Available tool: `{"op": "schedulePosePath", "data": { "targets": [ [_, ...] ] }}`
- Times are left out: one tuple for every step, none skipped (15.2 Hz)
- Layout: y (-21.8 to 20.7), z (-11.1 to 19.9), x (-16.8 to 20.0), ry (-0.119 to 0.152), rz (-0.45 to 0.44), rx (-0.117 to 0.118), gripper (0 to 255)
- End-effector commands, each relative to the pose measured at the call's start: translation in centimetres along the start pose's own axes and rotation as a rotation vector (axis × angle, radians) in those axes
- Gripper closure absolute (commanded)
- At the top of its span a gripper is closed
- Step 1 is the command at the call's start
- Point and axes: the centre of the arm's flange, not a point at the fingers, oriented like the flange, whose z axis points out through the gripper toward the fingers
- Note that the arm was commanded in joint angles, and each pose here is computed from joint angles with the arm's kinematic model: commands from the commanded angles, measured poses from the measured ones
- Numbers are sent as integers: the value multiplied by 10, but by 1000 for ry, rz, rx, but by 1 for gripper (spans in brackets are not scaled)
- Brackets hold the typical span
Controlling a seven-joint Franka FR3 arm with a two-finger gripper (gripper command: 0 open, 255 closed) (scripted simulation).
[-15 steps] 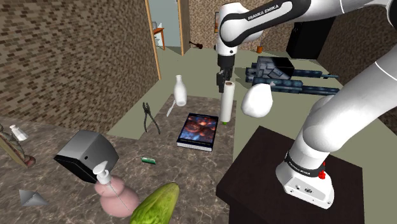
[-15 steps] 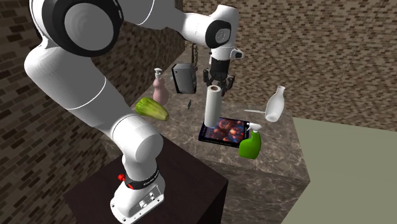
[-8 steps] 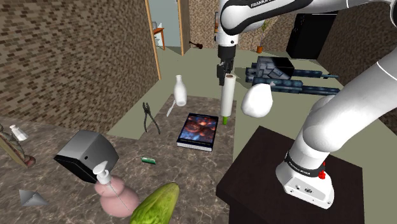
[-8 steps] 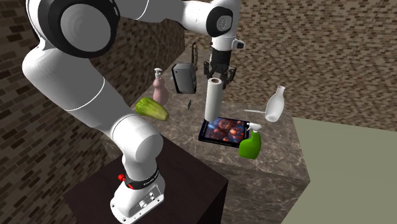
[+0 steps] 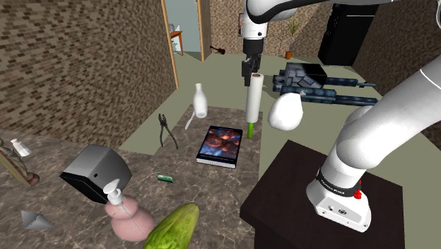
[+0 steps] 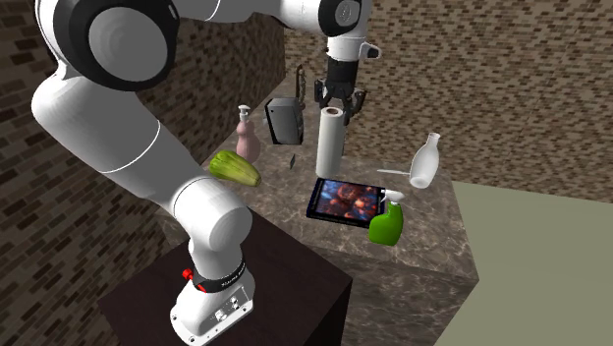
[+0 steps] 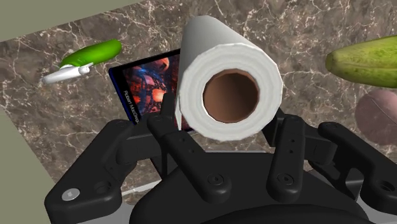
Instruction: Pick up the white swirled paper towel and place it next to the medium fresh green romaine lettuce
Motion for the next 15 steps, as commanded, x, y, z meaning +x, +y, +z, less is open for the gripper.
{"op": "schedulePosePath", "data": {
  "targets": [
    [-13, -5, 2, 0, 0, 0, 255],
    [-26, -5, 4, 0, 0, 0, 255],
    [-39, -4, 5, 0, 0, 0, 255],
    [-52, -4, 7, 0, 0, 0, 255],
    [-65, -3, 9, 0, 0, 0, 255],
    [-78, -3, 11, 0, 0, 0, 255],
    [-91, -2, 13, 0, 0, 0, 255],
    [-105, -2, 14, 0, 0, 0, 255],
    [-118, -1, 16, 0, 0, 0, 255],
    [-131, -1, 18, 0, 0, 0, 255],
    [-144, 0, 20, 0, 0, 0, 255],
    [-157, 1, 21, 0, 0, 0, 255],
    [-170, 1, 23, 0, 0, 0, 255],
    [-183, 2, 25, 0, 0, 0, 255],
    [-196, 2, 27, 0, 0, 0, 255]
  ]
}}
